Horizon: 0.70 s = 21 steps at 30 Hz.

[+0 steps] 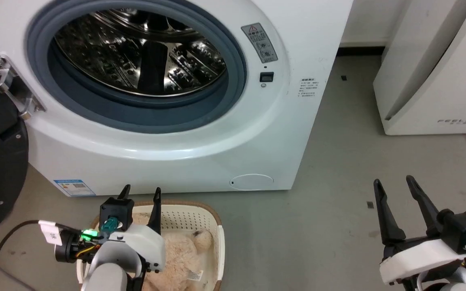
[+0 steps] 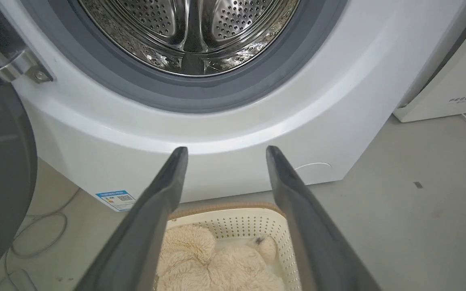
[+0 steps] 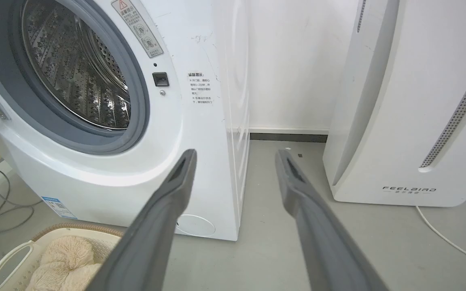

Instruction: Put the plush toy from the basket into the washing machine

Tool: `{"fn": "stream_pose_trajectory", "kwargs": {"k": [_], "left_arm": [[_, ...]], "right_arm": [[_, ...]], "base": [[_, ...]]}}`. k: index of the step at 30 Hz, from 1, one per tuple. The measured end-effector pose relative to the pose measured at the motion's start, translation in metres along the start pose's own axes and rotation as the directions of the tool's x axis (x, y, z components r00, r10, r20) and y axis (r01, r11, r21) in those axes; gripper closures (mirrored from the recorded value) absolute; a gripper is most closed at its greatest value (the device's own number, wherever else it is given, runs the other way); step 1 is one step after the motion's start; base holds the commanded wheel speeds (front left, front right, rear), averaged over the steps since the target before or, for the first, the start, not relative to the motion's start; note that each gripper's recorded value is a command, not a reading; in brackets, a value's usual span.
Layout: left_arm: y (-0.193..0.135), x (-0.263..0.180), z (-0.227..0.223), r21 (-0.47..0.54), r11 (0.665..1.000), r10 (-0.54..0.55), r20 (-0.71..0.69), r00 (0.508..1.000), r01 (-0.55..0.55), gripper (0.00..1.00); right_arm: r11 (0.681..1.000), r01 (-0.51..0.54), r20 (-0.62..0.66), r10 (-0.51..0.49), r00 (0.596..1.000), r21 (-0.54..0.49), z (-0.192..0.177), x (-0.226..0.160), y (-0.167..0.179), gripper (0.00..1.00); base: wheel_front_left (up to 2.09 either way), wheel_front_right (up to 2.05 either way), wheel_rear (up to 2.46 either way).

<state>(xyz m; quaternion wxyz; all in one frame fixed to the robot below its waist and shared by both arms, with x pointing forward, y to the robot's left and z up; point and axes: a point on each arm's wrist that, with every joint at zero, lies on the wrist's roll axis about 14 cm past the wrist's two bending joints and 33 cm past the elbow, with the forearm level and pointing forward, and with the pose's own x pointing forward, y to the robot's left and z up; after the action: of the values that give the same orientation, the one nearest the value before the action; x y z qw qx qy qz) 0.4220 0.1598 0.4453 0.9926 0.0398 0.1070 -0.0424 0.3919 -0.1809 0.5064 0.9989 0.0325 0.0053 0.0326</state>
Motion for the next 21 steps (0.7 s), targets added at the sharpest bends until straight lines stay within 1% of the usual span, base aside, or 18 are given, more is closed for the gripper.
{"fn": "stream_pose_trajectory", "kwargs": {"k": [6, 12, 21], "left_arm": [[-0.005, 0.018, -0.026, 0.026, 0.999, -0.043, -0.091, 0.995, 0.046, 0.0], [-0.019, 0.031, -0.056, 0.045, 0.993, -0.101, -0.211, 0.972, 0.113, 0.0], [-0.029, 0.043, -0.107, 0.087, 0.975, -0.153, -0.414, 0.897, 0.207, 0.0]], "right_arm": [[1.0, 0.015, -0.013, -0.014, 1.0, 0.024, -0.008, 0.007, -0.005, 0.0], [0.998, 0.04, -0.027, -0.039, 0.999, 0.042, -0.017, 0.013, -0.014, 0.0], [0.995, 0.073, -0.05, -0.069, 0.996, 0.066, -0.032, 0.024, -0.025, 0.0]], "base": [[0.0, 0.0, 0.0], [0.0, 0.0, 0.0], [0.0, 0.0, 0.0]]}}
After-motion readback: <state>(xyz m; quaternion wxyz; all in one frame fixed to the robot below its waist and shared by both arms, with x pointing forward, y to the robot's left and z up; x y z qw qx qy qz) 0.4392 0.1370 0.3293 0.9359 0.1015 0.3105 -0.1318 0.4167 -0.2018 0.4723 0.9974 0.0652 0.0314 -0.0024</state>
